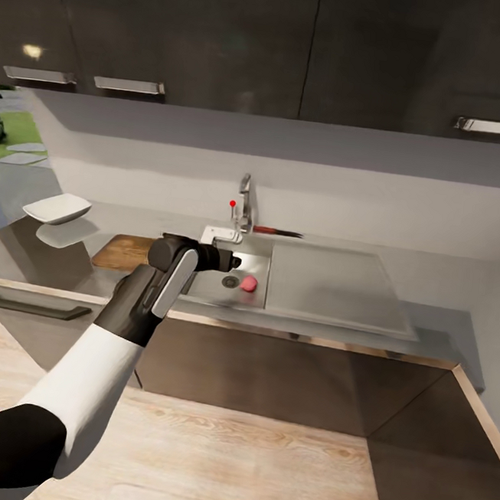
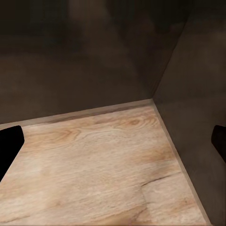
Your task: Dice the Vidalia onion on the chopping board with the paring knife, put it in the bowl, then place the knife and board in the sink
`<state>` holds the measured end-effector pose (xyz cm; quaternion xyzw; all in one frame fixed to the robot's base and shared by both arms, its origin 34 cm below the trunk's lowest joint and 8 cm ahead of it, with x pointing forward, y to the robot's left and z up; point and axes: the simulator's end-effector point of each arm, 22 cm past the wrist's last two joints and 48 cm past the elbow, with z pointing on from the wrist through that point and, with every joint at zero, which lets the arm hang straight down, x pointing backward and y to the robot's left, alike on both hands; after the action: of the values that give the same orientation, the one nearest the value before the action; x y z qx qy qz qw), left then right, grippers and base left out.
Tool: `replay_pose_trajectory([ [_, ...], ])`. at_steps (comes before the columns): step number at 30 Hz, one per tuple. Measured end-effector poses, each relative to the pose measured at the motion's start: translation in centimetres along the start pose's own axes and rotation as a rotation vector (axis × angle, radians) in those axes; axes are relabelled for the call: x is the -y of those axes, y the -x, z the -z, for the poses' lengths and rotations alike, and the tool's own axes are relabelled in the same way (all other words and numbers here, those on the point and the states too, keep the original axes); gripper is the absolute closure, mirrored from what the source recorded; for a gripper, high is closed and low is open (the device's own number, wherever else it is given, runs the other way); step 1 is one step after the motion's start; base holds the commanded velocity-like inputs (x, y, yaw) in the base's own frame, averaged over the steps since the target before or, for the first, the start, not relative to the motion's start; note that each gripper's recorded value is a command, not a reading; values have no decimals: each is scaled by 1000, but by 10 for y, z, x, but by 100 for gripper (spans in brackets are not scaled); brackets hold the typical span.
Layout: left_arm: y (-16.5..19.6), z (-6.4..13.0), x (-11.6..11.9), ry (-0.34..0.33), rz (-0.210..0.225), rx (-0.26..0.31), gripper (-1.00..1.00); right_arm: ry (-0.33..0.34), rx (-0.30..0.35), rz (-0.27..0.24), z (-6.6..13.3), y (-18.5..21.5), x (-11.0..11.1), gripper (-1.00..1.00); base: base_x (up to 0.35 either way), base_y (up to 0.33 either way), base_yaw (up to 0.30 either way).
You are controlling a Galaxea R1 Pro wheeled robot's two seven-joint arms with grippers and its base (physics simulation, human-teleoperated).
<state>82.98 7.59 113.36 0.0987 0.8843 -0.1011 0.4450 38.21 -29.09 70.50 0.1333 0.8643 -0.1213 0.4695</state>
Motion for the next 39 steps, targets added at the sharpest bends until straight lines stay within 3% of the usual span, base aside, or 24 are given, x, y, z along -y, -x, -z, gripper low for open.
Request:
replay_pose_trajectory([
  [11, -37, -23, -9, 15, 11, -97, -100, -1, -9, 3, 1, -4, 1, -100, 225, -244, 0],
  [20, -50, -32, -16, 23, 16, -122, -100, -2, -22, 7, 2, -9, 2, -100, 189, -202, 0],
  [39, -73, -45, -57, 79, 22, -164, -100, -6, -50, 17, 5, -20, 4, -100, 10, -10, 0],
])
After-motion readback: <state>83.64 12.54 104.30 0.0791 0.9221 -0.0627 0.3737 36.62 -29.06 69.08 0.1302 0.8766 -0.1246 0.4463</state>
